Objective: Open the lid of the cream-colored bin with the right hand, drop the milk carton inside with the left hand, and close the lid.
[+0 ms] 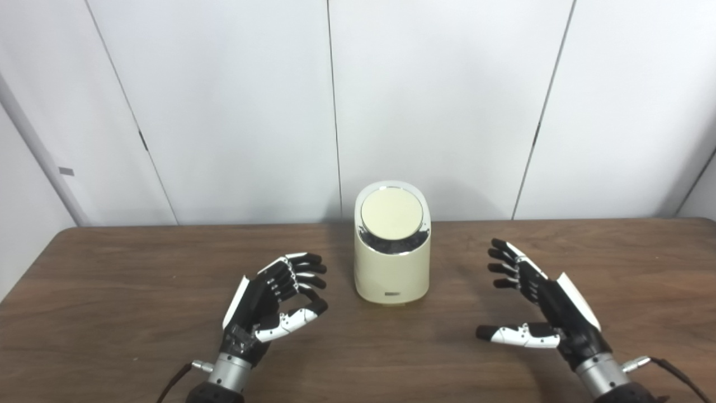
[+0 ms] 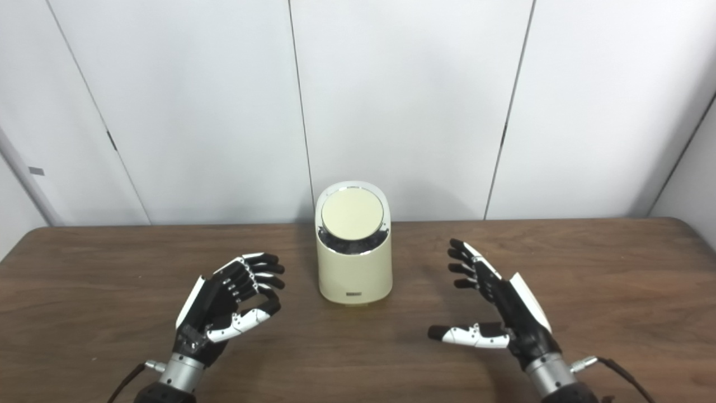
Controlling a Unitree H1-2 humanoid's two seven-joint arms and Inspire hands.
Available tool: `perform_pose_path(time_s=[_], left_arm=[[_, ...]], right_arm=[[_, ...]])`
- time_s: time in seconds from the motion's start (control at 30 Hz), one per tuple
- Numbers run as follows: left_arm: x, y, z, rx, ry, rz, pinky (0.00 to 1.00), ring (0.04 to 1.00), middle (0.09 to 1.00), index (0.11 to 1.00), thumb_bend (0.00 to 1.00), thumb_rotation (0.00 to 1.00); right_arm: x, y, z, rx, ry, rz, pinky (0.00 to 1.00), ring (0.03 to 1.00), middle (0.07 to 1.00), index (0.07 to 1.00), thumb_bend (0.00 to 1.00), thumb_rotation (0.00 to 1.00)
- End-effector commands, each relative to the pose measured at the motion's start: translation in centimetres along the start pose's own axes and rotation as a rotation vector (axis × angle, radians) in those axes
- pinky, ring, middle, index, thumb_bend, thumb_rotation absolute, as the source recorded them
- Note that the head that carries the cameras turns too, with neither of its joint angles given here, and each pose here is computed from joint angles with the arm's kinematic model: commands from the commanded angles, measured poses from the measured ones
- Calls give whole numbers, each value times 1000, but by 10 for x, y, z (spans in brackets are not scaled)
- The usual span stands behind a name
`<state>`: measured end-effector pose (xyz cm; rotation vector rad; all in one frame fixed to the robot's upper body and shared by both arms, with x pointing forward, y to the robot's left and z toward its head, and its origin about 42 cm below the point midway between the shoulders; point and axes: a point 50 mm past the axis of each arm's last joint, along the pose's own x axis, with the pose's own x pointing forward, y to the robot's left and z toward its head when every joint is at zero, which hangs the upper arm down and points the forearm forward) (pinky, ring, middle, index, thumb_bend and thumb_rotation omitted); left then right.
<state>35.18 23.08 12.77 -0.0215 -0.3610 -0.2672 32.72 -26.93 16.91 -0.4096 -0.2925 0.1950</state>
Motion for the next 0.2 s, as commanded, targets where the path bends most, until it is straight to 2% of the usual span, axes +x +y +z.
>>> perform_pose_path(time_s=[0.0, 0.17], left_arm=[[-19, 4, -14, -1, 33, 29, 483, 600, 677, 708, 694, 136], [-20, 5, -13, 28, 27, 24, 479, 593, 680, 723, 681, 91]], right_arm=[[4, -4, 9, 13, -75, -35, 754, 858, 910, 926, 750, 199], [-5, 4, 2, 27, -57, -59, 782, 861, 909, 927, 746, 213]])
